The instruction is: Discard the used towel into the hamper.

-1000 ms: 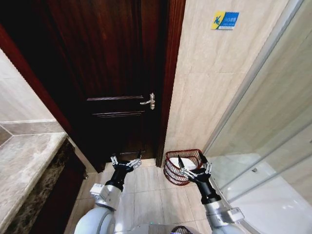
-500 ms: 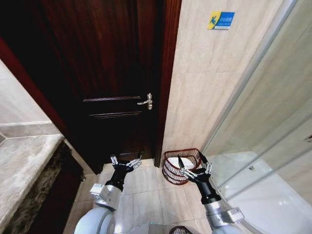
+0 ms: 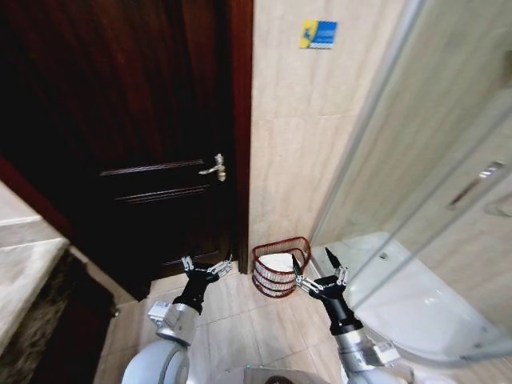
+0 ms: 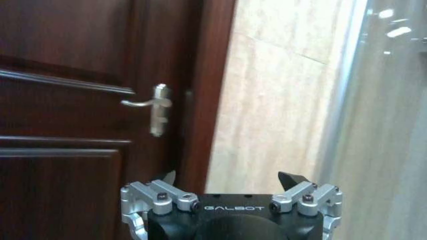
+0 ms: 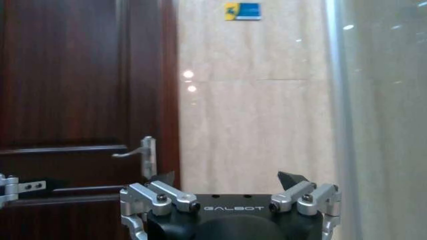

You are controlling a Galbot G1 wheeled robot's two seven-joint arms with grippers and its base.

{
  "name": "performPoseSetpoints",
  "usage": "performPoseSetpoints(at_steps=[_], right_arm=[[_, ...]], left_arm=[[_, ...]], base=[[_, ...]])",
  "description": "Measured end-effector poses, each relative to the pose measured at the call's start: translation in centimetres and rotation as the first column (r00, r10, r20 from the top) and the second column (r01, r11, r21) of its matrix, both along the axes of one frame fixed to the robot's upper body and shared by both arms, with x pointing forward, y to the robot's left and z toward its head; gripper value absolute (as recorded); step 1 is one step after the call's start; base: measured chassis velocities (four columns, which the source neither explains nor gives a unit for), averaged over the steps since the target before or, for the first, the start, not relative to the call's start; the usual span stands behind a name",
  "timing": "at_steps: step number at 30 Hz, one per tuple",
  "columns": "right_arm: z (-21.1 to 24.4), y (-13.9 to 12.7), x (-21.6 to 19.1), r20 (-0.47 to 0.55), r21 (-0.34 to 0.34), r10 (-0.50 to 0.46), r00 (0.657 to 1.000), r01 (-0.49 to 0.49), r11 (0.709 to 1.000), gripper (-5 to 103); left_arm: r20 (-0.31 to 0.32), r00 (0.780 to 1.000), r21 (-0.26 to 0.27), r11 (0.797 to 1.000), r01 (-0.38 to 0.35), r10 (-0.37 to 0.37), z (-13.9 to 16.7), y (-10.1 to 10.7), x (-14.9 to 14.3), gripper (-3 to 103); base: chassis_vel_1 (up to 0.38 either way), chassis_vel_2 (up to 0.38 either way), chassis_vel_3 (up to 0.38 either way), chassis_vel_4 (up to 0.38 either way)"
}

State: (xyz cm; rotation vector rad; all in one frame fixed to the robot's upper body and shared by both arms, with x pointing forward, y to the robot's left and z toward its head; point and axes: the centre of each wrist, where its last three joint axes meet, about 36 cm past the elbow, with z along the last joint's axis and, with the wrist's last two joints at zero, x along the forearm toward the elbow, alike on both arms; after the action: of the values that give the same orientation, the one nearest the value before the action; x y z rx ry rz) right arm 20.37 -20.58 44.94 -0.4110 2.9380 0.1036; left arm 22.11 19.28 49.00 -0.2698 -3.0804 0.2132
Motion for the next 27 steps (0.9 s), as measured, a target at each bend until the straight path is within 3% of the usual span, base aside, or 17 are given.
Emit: performPoseSetpoints(at_steps=[27], right_arm=[[0.00, 0.00, 0.00, 0.000, 0.000, 0.000, 1.000, 0.000, 1.000, 100]], left_arm=[[0.000, 1.000, 0.000, 1.000, 0.000, 0.000, 0.00, 0.00, 0.00, 100]], base=[[-0.128, -0.125, -0.125, -0.130]])
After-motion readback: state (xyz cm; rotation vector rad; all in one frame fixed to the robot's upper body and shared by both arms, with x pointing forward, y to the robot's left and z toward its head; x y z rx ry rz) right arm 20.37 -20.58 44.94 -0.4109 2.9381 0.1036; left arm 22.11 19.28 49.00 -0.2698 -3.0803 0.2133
